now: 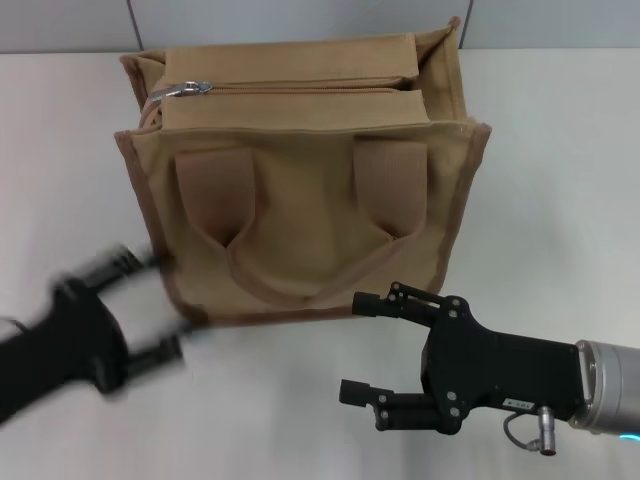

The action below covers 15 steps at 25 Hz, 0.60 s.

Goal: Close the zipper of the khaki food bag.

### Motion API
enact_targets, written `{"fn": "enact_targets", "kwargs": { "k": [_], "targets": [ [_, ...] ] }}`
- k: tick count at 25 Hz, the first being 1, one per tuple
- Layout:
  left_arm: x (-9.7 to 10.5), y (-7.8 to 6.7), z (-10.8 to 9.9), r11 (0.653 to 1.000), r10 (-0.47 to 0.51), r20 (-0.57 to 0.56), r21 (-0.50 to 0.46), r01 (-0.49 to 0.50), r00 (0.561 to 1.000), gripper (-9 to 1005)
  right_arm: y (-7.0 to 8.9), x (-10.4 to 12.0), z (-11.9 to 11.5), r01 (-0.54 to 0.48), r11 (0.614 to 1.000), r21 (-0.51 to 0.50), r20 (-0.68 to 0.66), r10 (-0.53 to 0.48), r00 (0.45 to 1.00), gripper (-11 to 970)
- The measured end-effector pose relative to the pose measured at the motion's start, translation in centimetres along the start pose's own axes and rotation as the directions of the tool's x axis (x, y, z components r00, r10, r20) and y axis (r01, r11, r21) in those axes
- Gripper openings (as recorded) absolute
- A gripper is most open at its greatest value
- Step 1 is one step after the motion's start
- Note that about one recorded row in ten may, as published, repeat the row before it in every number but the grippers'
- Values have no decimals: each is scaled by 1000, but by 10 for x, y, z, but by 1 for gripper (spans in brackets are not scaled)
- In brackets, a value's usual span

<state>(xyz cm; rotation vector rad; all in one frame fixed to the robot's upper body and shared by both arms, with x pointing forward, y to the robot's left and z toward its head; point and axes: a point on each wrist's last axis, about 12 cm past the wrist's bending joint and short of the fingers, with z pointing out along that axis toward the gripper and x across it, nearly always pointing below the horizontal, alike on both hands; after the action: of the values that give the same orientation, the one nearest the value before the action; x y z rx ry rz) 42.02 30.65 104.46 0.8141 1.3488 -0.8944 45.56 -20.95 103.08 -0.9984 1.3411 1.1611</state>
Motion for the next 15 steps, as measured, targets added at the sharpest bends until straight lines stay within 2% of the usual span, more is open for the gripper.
{"fn": "enact_targets", "kwargs": {
  "k": [1, 2, 3, 4, 6, 7, 8, 10, 12, 15],
  "targets": [
    [1, 6, -4, 984, -17, 89, -173, 32, 996, 750, 1, 1, 0, -5, 1000, -1, 1, 5, 1000, 828],
    [1, 6, -4, 984, -17, 89, -173, 32, 996, 748, 1, 1, 1, -6, 1000, -1, 1, 6, 1000, 827],
    [2, 10, -5, 960, -20, 139, -275, 58, 990, 747, 1, 1, 1, -6, 1000, -1, 1, 6, 1000, 827],
    [3, 13, -7, 940, -16, 162, -335, 70, 987, 745, 1, 1, 2, -6, 1000, -1, 0, 6, 1000, 826],
    [4, 22, -10, 875, -5, 221, -471, 112, 975, 743, 1, 1, 5, -11, 1000, -6, -1, 11, 1000, 825],
    [4, 22, -10, 875, -5, 221, -471, 112, 975, 741, 1, 1, 6, -14, 1000, -8, 0, 14, 1000, 824],
    [5, 29, -8, 844, -5, 241, -520, 134, 970, 740, 1, 1, 6, -14, 1000, -8, 0, 14, 1000, 824],
    [5, 37, -2, 836, -12, 232, -531, 137, 973, 737, 1, 2, 6, -17, 1000, -7, -1, 17, 1000, 822],
    [7, 45, 8, 849, -32, 190, -512, 127, 981, 734, 2, 3, 7, -22, 1000, -5, -3, 22, 1000, 821],
    [8, 48, 18, 878, -44, 143, -468, 107, 989, 730, 3, 4, 7, -31, 1000, -1, -4, 31, 1000, 819]
  ]
}}
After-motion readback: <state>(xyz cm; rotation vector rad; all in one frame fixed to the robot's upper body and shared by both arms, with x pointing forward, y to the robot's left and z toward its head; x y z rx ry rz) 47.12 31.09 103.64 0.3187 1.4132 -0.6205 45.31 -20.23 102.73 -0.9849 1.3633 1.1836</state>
